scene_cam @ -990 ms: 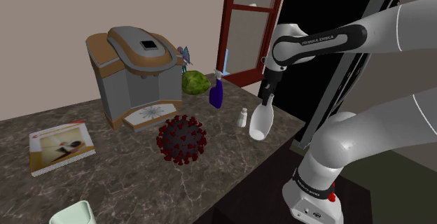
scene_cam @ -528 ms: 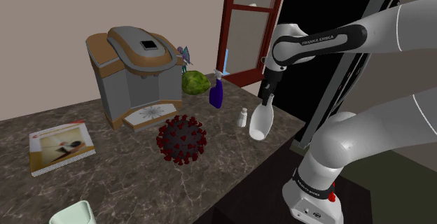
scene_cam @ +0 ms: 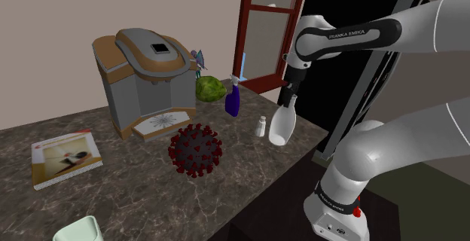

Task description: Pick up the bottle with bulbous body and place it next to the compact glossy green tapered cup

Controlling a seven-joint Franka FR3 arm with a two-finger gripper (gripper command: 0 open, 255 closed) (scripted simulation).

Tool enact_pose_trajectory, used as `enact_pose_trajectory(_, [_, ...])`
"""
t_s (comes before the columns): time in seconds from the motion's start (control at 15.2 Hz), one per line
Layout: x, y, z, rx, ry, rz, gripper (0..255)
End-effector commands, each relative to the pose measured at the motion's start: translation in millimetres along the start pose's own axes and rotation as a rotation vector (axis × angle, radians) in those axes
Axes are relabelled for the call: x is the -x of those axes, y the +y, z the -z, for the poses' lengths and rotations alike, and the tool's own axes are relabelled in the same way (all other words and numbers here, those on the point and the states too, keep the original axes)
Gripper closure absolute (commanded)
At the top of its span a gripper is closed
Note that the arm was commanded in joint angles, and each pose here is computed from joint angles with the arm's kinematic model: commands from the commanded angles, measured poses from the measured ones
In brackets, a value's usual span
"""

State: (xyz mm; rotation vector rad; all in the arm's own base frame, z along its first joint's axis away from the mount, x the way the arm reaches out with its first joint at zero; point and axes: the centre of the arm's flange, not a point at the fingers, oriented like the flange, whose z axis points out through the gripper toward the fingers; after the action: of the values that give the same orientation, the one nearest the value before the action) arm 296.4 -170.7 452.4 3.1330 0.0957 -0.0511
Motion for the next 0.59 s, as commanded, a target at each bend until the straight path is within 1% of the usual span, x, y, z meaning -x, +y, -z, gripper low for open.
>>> enact_pose_trajectory(0.0, [1.3, 0.1, 10.4, 0.0, 0.0, 0.0, 255])
enact_pose_trajectory(0.53, [2.7, 0.3, 52.7, 0.0, 0.0, 0.0, 255])
